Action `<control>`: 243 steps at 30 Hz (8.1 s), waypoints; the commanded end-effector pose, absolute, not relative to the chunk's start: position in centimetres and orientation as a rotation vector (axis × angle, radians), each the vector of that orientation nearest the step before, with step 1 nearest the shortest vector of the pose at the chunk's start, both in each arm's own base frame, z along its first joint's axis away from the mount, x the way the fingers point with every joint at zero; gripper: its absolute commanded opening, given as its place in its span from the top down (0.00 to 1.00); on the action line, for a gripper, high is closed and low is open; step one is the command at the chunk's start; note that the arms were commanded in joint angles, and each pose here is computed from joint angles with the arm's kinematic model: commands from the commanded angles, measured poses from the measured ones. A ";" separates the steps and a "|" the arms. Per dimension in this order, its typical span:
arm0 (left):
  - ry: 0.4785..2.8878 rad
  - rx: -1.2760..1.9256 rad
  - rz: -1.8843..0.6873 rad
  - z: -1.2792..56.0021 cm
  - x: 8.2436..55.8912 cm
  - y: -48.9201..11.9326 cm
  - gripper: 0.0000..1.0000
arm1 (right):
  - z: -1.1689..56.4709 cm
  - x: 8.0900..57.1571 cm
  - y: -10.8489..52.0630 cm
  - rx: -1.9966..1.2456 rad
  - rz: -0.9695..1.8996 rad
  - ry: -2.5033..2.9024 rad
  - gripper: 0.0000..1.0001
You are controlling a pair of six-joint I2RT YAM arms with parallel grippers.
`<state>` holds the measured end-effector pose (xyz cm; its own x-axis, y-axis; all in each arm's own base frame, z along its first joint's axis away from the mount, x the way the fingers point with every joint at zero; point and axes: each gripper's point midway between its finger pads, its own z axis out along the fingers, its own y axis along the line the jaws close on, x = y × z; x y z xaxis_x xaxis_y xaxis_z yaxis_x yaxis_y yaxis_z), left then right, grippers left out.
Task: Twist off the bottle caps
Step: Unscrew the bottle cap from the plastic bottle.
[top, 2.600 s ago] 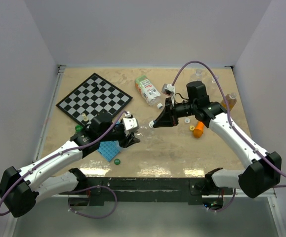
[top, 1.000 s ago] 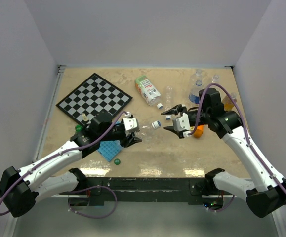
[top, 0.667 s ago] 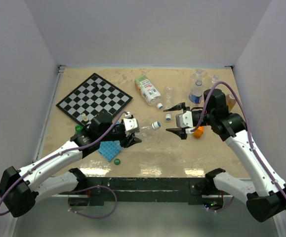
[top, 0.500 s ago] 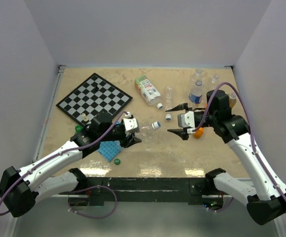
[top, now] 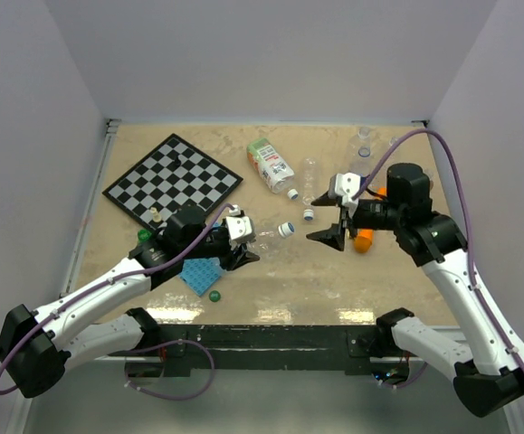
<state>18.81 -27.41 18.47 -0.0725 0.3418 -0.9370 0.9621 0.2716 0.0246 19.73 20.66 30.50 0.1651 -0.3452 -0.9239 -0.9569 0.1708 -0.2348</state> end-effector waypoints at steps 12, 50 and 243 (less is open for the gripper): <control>1.560 1.201 -0.823 20.0 19.3 -27.6 0.98 | 31.0 19.7 22.8 -0.914 1.161 1.698 0.23; 1.568 1.201 -0.823 19.8 19.4 -27.6 0.98 | 28.9 20.9 24.2 -0.902 1.243 1.782 0.21; 1.573 1.194 -0.809 19.8 19.5 -27.5 0.98 | 26.7 20.4 25.9 -1.192 1.266 1.791 1.00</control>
